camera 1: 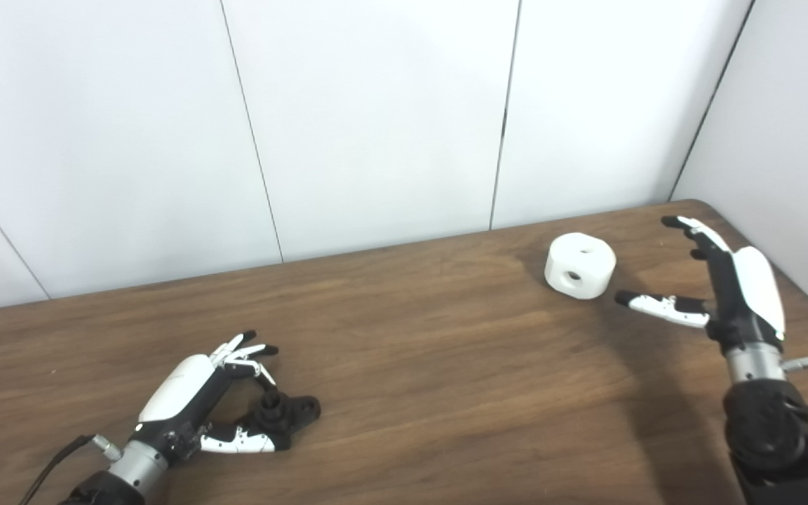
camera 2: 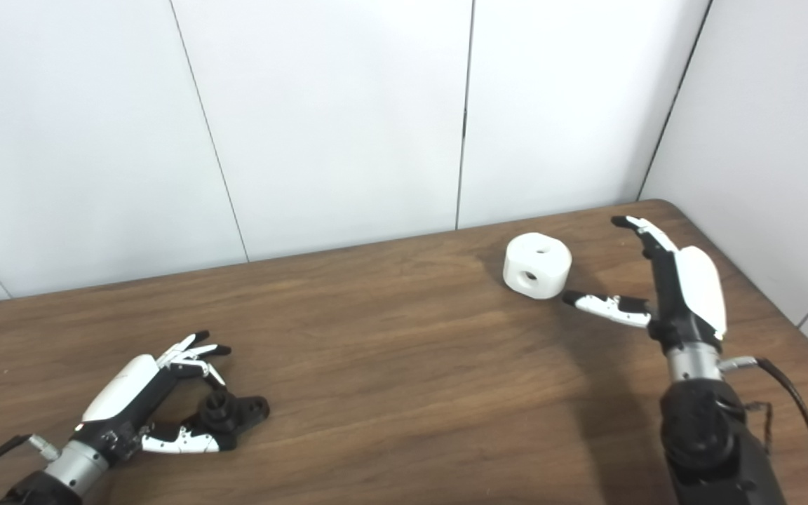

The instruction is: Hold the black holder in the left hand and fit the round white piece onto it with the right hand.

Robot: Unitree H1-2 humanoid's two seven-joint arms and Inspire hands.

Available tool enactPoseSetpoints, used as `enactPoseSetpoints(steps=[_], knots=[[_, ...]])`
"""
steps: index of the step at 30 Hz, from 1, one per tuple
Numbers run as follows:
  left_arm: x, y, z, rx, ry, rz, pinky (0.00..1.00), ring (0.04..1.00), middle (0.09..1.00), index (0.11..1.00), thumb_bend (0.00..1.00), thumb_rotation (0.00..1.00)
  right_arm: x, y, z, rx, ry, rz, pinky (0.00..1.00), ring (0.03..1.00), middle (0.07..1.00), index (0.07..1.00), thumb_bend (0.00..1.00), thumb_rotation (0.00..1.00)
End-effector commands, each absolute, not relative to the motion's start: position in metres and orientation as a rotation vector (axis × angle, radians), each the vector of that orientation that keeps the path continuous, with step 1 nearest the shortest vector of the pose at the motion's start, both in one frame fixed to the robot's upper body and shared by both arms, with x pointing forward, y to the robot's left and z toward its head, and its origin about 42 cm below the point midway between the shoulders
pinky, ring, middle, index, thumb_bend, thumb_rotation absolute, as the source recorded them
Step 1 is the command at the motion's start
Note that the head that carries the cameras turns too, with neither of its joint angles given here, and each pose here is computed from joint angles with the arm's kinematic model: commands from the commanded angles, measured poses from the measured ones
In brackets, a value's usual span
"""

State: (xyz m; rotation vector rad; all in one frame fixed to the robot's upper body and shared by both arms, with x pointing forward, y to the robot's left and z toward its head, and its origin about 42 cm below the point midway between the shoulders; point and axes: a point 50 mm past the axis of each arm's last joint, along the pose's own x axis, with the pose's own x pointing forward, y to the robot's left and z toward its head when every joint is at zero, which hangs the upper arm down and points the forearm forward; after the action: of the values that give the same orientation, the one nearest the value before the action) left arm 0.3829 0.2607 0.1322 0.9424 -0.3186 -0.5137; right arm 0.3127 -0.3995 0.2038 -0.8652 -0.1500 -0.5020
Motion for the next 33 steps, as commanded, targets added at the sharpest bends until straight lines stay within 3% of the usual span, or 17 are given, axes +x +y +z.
enactPoseSetpoints(steps=[1, 7, 11, 17, 28, 33], knots=[[0.39, 0.272, 0.142, 0.98, -0.325, -0.503, 1.0, 1.0, 0.873, 0.483, 0.52, 0.05, 0.328, -0.396, 0.233, -0.876, -0.197, -0.508, 0.78, 0.883, 0.891, 0.839, 0.76, 0.41], [0.389, 0.275, 0.145, 0.98, -0.319, -0.5, 1.0, 1.0, 0.871, 0.483, 0.52, 0.04, 0.348, -0.382, 0.233, -0.851, -0.148, -0.487, 0.76, 0.884, 0.886, 0.835, 0.78, 0.42], [0.389, 0.277, 0.147, 0.983, -0.32, -0.497, 1.0, 1.0, 0.871, 0.483, 0.52, 0.04, 0.358, -0.377, 0.226, -0.82, -0.141, -0.465, 0.71, 0.868, 0.882, 0.826, 0.77, 0.36], [0.389, 0.279, 0.15, 0.972, -0.326, -0.497, 1.0, 1.0, 0.868, 0.483, 0.52, 0.04, 0.369, -0.373, 0.22, -0.839, -0.145, -0.462, 0.59, 0.791, 0.851, 0.802, 0.78, 0.38], [0.387, 0.279, 0.155, 0.976, -0.323, -0.5, 1.0, 1.0, 0.864, 0.483, 0.52, 0.04, 0.382, -0.38, 0.222, -0.821, -0.139, -0.459, 0.6, 0.826, 0.879, 0.814, 0.77, 0.34], [0.386, 0.28, 0.156, 0.961, -0.32, -0.5, 1.0, 1.0, 0.862, 0.483, 0.52, 0.04, 0.386, -0.38, 0.222, -0.85, -0.146, -0.456, 0.61, 0.833, 0.874, 0.81, 0.78, 0.38]])
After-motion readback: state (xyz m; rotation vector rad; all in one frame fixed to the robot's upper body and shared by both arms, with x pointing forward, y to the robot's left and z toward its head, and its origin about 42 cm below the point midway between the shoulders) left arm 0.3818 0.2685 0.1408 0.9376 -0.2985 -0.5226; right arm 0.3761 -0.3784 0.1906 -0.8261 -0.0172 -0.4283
